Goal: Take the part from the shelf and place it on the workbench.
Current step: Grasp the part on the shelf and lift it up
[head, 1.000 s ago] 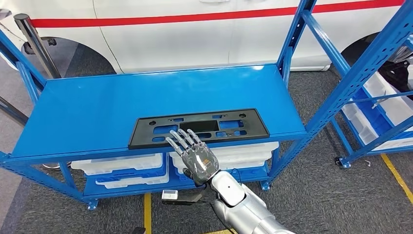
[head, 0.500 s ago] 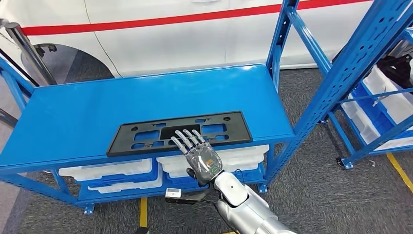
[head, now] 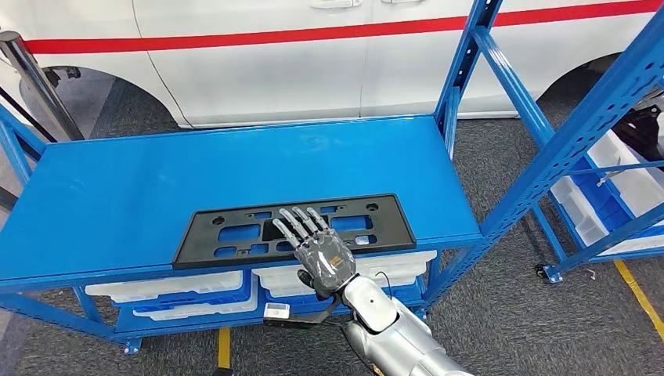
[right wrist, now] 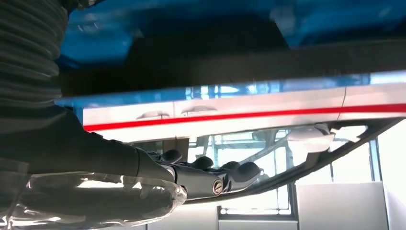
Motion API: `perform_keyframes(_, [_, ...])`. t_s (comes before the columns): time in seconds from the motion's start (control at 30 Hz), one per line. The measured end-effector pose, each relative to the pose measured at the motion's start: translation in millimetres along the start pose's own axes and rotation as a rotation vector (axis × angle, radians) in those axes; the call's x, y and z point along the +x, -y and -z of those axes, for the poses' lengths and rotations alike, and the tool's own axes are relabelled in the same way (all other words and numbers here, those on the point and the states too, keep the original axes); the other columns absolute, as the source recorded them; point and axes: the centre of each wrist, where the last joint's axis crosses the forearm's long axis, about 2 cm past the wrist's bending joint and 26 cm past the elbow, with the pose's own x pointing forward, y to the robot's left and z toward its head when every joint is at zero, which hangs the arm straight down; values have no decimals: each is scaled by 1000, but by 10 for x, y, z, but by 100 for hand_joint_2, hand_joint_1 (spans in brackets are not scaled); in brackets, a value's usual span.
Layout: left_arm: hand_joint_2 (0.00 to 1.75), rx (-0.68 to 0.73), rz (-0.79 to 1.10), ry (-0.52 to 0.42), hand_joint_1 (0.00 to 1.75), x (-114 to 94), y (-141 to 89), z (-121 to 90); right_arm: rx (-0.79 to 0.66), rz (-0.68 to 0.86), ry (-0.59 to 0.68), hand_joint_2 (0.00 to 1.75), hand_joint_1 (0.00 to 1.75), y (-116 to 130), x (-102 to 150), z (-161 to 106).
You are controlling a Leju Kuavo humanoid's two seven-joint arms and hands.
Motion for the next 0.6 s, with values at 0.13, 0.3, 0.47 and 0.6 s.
perform_keyframes(0.13, [0,0,-1,1,0,9,2,0,9,3,8,175,0,-29,8,-37])
perform_keyframes(0.3, [0,-2,0,2,0,10,12,-3,7,8,33,175,0,-24,52,-29])
perform_keyframes(0.47, [0,-1,1,4,0,20,11,-3,-3,15,42,175,0,-9,96,-11])
perform_keyframes(0.6, [0,-2,2,2,0,6,15,-4,-4,19,48,175,0,-8,128,-5])
